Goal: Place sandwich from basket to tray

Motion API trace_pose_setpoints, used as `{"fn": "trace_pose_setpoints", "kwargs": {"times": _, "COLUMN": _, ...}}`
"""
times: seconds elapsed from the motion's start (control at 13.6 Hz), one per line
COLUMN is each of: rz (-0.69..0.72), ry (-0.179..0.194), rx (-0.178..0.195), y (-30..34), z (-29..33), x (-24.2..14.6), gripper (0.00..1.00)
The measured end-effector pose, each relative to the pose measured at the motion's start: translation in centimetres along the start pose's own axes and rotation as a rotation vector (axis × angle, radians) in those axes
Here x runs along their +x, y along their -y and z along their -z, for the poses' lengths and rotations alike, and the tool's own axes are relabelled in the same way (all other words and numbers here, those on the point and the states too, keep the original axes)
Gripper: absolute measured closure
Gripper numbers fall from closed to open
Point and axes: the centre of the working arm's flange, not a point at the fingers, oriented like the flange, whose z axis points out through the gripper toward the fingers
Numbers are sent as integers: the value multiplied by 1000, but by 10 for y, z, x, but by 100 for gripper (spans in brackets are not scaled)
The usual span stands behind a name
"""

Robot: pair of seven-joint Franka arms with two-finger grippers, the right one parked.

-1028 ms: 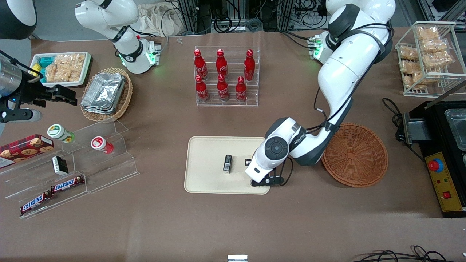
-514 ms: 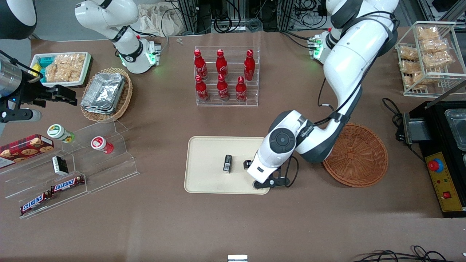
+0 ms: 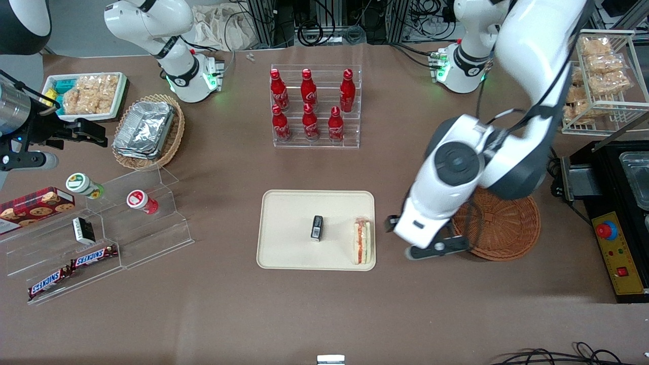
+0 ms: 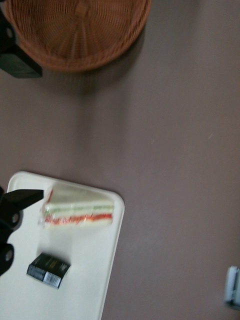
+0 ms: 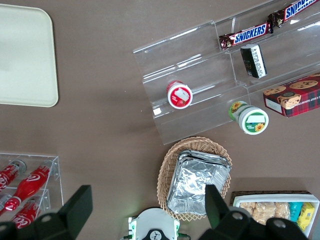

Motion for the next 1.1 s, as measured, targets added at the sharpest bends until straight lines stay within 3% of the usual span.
{"fn": "trace_pose_setpoints", "kwargs": {"times": 0.29, "rz": 75, "ry": 26, "rx": 38, "y": 63, "z": 73, "x": -30, "gripper": 0}}
{"fn": "trace_pose_setpoints", "kwargs": {"times": 0.44, "rz": 97, "ry": 21, "rx": 59, "y": 96, "z": 109, "x": -38, "gripper": 0}}
{"fn": "trace_pose_setpoints", "kwargs": {"times": 0.73, "rz": 24, "ry": 37, "rx": 29, "y": 150, "z": 153, "x": -42, "gripper": 0}}
{"fn": "trace_pose_setpoints", "kwargs": {"times": 1.1, "rz": -102, "ry": 46, "rx": 16, "y": 265, "z": 167, "x": -12, "gripper": 0}}
